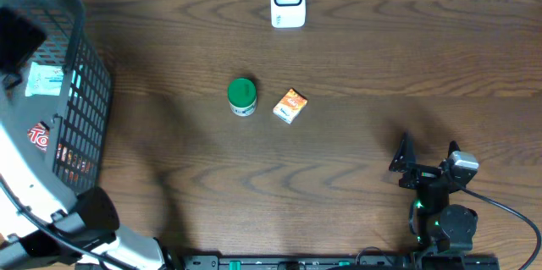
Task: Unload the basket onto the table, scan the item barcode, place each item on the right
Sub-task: 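Carry the orange box past the scanner and set it on the table, then reach into the basket and grasp the red TOP chocolate bar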
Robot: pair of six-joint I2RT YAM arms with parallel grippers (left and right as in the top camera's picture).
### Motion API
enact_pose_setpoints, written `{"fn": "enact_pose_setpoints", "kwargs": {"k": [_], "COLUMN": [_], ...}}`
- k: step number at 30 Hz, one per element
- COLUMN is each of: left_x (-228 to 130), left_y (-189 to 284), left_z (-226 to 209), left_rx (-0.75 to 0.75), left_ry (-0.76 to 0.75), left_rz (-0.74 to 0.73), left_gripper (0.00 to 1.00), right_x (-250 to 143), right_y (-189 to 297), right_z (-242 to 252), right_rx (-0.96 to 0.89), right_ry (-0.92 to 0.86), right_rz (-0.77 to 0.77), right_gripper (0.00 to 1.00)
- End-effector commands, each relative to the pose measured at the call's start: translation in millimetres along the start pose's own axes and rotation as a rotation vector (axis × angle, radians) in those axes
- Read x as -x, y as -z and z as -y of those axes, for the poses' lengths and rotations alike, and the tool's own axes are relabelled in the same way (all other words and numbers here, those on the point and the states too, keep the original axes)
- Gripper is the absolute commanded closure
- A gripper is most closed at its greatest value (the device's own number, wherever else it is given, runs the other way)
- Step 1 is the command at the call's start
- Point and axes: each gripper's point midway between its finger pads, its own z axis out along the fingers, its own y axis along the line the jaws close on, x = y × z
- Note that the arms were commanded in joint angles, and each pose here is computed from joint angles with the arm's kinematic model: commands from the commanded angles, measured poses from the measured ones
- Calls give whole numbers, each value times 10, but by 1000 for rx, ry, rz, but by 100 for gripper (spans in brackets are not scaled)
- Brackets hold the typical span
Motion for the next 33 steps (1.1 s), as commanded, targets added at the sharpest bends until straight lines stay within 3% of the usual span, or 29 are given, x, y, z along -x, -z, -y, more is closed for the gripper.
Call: {"fn": "enact_pose_setpoints", "kwargs": {"k": [1, 10, 17, 33], "left_x": [-109, -468, -782, -976], "left_y": [-381, -1287, -1840, -2408], "left_z": [-211, -707, -749, -787], "left_rx": [49, 165, 153, 159], "left_ry": [17, 71, 51, 31], "left_rz": [-114, -265, -298, -272], "left_gripper": [2, 1, 2, 2], "right_x": [-11, -11, -11, -11], "right_y": [2, 2, 2, 2], "right_z": [-28, -28, -28, -28], "right_rx": [11, 11, 11, 11], "right_ry": [-1, -1, -1, -1], "right_rz": [-3, -3, -3, -3], "right_gripper": [1, 1, 1, 1]}}
